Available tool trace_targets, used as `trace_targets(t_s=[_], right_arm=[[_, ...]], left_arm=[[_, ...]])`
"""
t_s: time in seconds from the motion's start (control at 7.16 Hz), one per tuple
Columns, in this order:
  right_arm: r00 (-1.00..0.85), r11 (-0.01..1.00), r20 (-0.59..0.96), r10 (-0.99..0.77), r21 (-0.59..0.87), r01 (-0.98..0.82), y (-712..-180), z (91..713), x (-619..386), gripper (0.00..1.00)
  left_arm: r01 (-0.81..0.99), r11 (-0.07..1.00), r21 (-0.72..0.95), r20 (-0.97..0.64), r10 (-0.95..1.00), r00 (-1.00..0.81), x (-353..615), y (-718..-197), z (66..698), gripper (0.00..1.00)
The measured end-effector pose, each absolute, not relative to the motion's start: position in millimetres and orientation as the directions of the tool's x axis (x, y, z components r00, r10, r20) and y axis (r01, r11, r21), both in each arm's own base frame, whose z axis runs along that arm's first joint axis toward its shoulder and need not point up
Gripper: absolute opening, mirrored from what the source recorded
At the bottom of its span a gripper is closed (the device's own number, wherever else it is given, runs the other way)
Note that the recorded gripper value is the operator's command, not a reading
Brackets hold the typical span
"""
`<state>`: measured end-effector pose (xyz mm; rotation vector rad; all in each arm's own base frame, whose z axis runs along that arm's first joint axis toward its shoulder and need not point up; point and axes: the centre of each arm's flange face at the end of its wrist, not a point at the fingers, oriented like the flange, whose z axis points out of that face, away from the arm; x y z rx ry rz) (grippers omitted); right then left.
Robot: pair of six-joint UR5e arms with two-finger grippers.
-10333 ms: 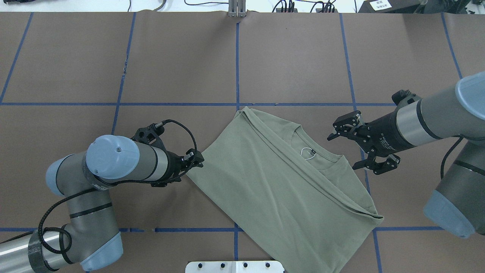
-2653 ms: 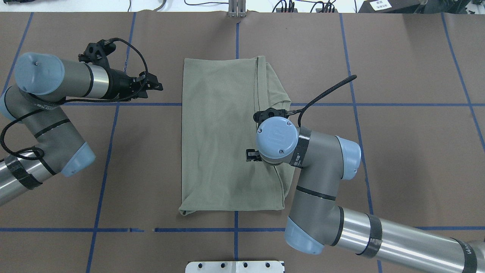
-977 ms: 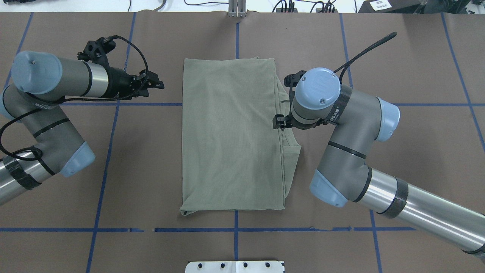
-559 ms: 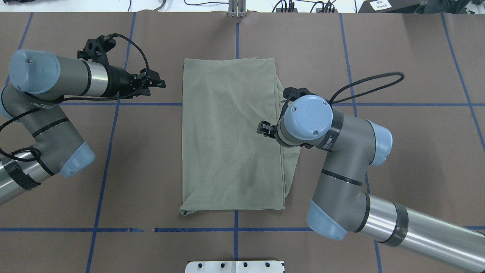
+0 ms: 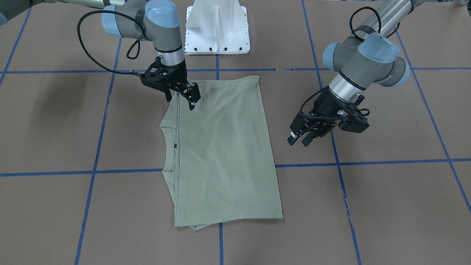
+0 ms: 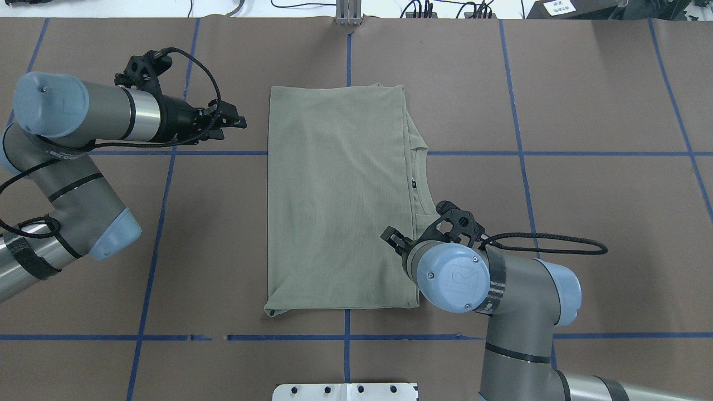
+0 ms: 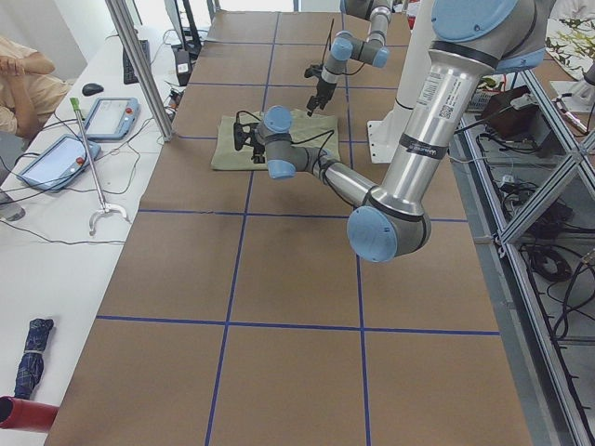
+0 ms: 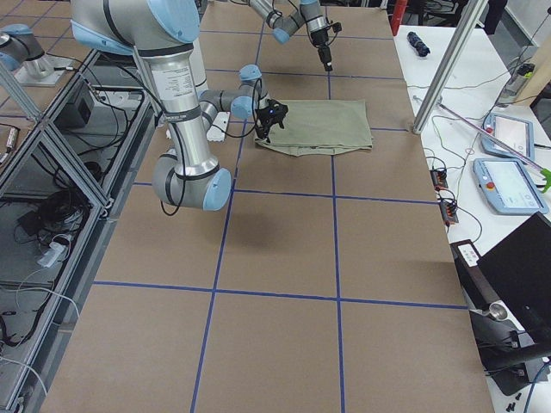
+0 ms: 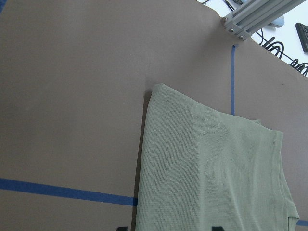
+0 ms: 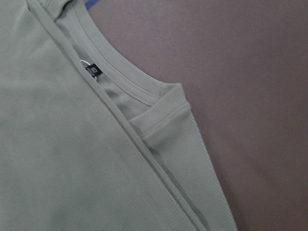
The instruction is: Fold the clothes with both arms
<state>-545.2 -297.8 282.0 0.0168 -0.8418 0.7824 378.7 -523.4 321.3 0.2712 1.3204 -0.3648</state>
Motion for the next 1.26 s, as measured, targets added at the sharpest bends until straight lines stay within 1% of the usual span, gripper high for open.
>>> trace_targets(t_s=[0.14,0.56,0.7,0.98,1.12,1.26], right_arm=[[0.400,0.710,0.658,0.638,-0.300,-0.637,-284.2,290.4,-548.4,0.96],[0.406,0.702,0.640,0.652,-0.309,-0.641,-267.7,302.8,-549.8,0.85],[0.406,0.704,0.640,0.652,-0.313,-0.637,-263.5,302.2,-550.2,0.83],[0.401,0.703,0.637,0.658,-0.330,-0.629,-252.5,298.4,-555.5,0.83],[0.405,0.706,0.635,0.658,-0.333,-0.625,-247.6,298.6,-558.2,0.81],[0.406,0.708,0.635,0.657,-0.334,-0.623,-245.3,298.4,-560.0,0.74]], left_arm=[[0.409,0.912,-0.011,-0.975,-0.101,0.200,377.4,-522.4,318.2,0.66],[0.409,0.913,-0.007,-0.977,-0.094,0.193,375.7,-520.0,313.9,0.66],[0.408,0.913,-0.007,-0.977,-0.094,0.193,375.7,-519.8,314.0,0.66],[0.408,0.913,-0.007,-0.977,-0.094,0.194,375.7,-519.8,314.1,0.66],[0.408,0.913,-0.008,-0.976,-0.095,0.194,375.6,-519.7,314.5,0.66],[0.409,0.913,-0.008,-0.976,-0.095,0.194,375.4,-519.7,314.8,0.66]])
